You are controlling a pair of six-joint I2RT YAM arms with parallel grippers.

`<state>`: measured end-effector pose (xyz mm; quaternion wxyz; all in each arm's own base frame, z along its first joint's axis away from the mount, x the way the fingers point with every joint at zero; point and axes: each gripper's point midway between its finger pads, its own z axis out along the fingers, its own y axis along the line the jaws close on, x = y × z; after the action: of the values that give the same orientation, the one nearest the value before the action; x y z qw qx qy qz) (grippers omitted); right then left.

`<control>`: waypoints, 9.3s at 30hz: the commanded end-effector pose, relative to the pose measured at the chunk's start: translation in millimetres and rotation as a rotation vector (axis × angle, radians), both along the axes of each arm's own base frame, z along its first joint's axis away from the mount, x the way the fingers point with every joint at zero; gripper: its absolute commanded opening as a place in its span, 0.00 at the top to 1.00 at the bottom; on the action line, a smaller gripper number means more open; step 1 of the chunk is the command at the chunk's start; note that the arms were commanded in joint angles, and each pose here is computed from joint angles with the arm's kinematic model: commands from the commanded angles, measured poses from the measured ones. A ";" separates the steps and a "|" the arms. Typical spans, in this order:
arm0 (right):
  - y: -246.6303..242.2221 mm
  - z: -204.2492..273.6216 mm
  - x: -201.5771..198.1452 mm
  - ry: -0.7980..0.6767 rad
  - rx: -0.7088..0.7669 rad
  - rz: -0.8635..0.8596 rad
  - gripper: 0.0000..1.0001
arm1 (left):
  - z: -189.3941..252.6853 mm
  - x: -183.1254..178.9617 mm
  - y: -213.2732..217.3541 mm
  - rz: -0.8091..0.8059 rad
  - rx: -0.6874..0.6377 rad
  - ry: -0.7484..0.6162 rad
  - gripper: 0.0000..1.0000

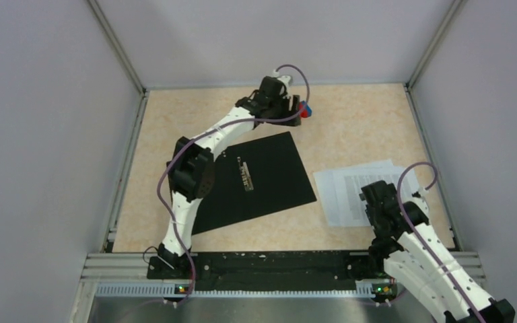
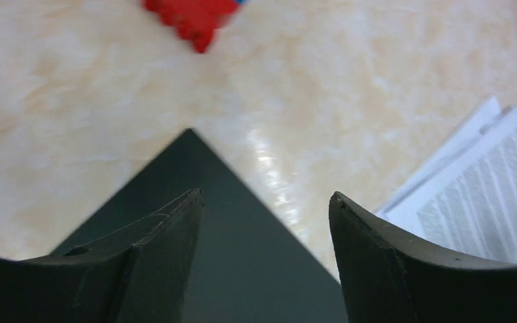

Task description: Put the files into the folder

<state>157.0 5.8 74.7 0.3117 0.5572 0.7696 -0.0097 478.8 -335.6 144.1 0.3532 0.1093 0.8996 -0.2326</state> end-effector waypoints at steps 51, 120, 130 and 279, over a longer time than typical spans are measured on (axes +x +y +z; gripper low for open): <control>1.5 -51.9 101.2 -0.111 0.192 0.048 0.07 | -162.4 -116.3 -152.1 -0.260 0.111 0.247 0.35; 131.6 88.5 216.2 -0.644 0.575 0.685 1.00 | 1.0 -120.3 63.9 0.131 -0.009 0.264 0.33; 175.2 94.5 199.8 -0.637 0.890 0.839 1.00 | 30.5 -110.6 111.6 0.198 0.101 0.157 0.56; 195.4 -22.9 46.4 -0.083 0.062 1.125 0.01 | -91.2 -240.4 133.2 0.198 0.295 0.339 0.59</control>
<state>206.1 212.4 43.3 0.2751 0.0638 0.9361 0.2096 220.7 -222.2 31.8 0.1441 0.0215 0.9816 -0.1237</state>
